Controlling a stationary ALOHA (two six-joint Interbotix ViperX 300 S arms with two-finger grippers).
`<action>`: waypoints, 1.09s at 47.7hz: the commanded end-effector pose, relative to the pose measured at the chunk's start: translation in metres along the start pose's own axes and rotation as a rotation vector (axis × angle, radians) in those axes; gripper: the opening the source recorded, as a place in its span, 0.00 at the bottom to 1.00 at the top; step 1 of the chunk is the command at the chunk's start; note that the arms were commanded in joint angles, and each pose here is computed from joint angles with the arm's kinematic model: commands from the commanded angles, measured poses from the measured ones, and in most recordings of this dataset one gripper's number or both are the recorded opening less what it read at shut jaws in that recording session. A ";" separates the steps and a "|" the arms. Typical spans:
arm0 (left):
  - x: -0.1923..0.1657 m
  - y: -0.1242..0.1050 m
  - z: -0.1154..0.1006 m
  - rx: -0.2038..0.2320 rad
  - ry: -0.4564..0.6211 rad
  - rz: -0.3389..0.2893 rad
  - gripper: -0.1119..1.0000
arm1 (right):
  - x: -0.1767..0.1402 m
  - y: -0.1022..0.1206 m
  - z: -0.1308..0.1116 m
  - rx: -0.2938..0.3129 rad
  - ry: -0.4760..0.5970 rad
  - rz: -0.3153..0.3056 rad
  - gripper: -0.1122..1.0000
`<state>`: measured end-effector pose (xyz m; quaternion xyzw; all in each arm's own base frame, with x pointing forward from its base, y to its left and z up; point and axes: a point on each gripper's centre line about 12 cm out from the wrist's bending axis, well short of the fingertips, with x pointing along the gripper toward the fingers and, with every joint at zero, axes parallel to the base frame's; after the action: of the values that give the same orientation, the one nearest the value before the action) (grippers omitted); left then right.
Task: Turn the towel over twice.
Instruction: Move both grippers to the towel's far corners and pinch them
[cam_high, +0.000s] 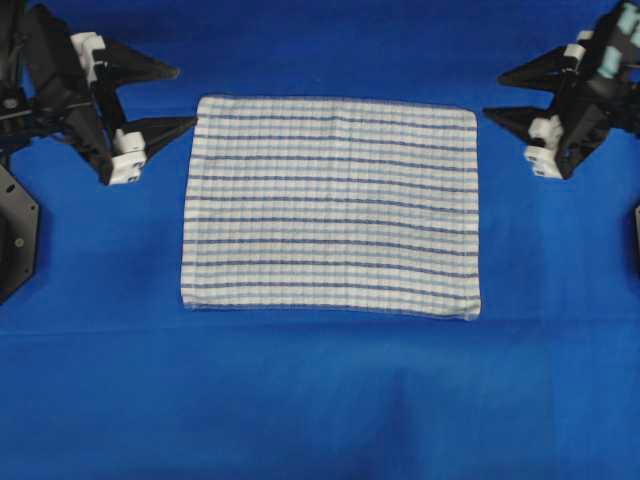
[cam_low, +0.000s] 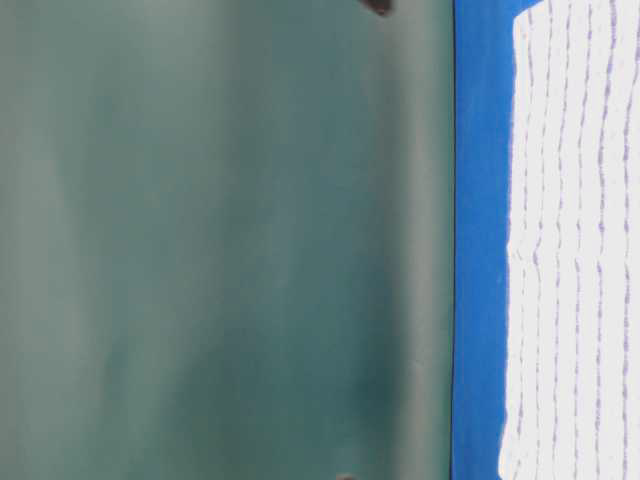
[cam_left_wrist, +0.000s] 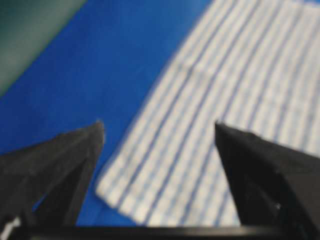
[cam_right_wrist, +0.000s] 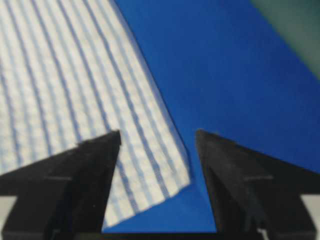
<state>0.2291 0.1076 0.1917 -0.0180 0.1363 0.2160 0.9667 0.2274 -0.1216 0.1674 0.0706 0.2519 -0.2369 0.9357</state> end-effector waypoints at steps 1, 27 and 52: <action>0.008 0.008 -0.006 0.000 0.006 0.031 0.90 | 0.015 -0.005 0.000 0.013 0.018 -0.018 0.64; 0.053 0.029 -0.071 0.017 0.142 0.098 0.88 | 0.071 -0.019 -0.044 0.036 0.179 -0.056 0.62; 0.069 0.035 -0.099 0.024 0.266 0.105 0.20 | 0.077 -0.022 -0.053 0.027 0.231 -0.058 0.15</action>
<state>0.2466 0.1550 0.0734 -0.0330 0.2749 0.2574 0.9258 0.2503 -0.1554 0.0791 0.1032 0.3604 -0.2548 0.8914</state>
